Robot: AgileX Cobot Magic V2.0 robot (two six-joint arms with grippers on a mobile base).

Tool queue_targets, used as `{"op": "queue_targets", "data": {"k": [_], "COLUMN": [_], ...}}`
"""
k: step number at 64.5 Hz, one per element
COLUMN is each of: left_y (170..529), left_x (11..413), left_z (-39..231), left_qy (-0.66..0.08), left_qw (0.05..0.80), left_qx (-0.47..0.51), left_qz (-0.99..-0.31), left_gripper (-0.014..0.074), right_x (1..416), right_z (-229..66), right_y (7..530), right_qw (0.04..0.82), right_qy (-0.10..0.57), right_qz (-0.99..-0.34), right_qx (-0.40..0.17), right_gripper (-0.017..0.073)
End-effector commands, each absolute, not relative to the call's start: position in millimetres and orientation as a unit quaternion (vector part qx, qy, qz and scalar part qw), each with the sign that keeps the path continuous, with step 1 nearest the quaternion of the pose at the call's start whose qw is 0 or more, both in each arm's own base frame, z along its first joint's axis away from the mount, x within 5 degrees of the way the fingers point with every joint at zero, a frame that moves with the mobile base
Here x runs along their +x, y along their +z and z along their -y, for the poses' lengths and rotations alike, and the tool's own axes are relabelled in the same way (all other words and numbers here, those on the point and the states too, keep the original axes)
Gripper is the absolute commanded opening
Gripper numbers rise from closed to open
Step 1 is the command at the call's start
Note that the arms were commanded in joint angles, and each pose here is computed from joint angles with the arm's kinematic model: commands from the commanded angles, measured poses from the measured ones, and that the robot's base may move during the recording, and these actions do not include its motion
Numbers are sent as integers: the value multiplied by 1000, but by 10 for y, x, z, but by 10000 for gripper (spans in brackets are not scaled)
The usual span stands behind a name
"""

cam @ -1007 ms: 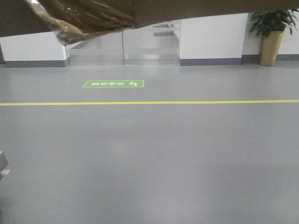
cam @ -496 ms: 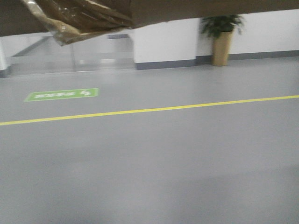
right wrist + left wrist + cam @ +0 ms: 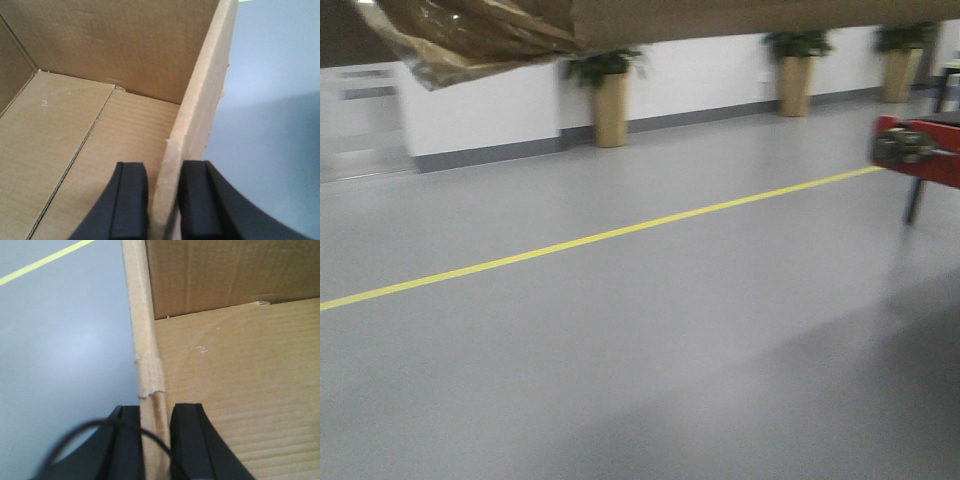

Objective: Grab carton from right shelf to conveyor
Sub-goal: 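Carry the carton over the grey conveyor belt with both grippers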

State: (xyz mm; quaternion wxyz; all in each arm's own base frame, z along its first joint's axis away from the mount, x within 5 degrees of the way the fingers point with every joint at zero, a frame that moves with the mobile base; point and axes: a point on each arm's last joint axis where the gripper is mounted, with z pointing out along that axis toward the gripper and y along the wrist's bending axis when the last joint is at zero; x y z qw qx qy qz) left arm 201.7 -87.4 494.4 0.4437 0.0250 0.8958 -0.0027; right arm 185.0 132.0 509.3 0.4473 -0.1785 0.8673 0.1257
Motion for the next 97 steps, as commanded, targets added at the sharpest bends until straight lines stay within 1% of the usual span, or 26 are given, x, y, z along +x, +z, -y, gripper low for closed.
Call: {"op": "queue_targets", "data": {"k": [1,52,97], "left_y": [5017,5165,5177], "left_x": [2048,2101,2102], "left_z": [901,666,651], "left_qy": [-1,146,156], "left_qw": [481,539,543], "left_qx": [38,20,19], "left_qz": [-876,-829,-825], "left_gripper": [-17,-17,-17], "right_x": [1777,1777,1776], "right_z": [-1388,-1388,-1389], "right_y": [5181,5181,5181], "right_qw": [464,464,464], "right_qy": [179,179,180], "right_qz": [-846,-846,-846], "right_qx": [-192,-192,-192], "right_gripper": [-67,-67,-67]}}
